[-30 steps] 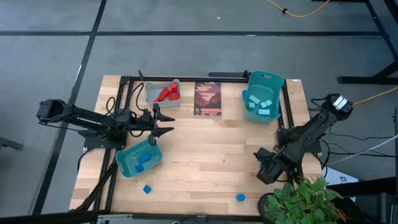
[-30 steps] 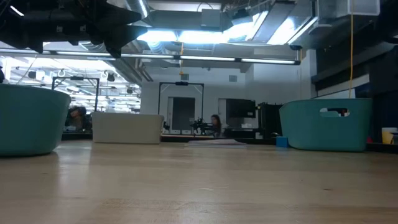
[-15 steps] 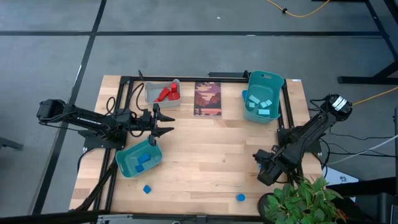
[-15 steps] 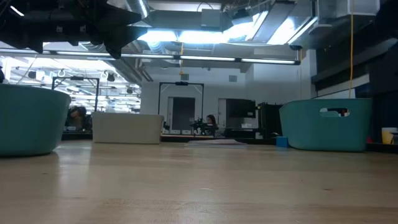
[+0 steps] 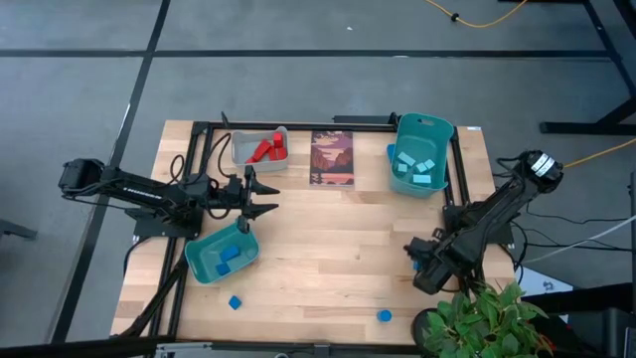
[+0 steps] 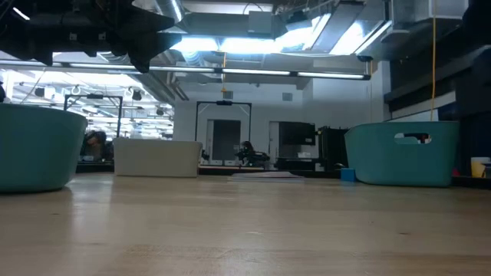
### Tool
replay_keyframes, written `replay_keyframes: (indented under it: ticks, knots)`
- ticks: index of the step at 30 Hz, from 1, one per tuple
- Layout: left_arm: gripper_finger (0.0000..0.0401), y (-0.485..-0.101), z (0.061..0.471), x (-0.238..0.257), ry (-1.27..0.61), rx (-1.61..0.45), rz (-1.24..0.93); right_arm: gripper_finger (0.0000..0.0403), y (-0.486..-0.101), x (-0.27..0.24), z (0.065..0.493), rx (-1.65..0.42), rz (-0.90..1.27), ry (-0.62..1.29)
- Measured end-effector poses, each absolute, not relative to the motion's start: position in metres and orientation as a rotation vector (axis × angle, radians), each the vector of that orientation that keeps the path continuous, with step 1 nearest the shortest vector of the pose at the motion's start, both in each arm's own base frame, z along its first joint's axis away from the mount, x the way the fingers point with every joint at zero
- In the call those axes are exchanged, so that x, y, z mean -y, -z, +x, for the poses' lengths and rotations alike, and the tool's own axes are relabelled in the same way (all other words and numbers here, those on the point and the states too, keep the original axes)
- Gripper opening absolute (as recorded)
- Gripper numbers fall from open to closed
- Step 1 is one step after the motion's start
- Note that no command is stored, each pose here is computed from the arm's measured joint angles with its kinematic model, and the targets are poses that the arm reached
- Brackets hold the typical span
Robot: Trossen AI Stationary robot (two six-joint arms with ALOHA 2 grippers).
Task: Sort & place blocks by color
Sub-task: Put the blue block into the left green bin
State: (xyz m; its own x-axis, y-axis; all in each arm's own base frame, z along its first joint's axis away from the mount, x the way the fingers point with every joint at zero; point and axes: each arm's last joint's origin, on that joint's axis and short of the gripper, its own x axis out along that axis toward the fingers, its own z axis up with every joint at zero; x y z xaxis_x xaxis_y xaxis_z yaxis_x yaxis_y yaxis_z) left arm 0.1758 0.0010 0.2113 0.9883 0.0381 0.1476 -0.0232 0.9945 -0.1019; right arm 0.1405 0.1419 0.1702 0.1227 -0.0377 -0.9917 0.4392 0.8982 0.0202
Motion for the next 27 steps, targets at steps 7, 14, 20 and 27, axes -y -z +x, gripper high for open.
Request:
replay_keyframes:
  ticks: [7, 14, 20, 27]
  knots:
    - [0.0179, -0.211, 0.176, -0.001, -0.031, 0.147, -0.104, 0.0171, -0.156, -0.141, 0.140, -1.397, 0.288, 0.240]
    - [0.0179, -0.211, 0.176, -0.001, -0.030, 0.147, -0.104, 0.0171, -0.141, -0.136, 0.132, -1.443, 0.297, 0.220]
    - [0.0179, -0.211, 0.176, -0.001, -0.031, 0.147, -0.105, 0.0171, -0.125, -0.129, 0.124, -1.454, 0.356, 0.225]
    - [0.0179, -0.211, 0.176, -0.001, -0.030, 0.147, -0.105, 0.0169, -0.128, -0.131, 0.127, -1.447, 0.291, 0.193]
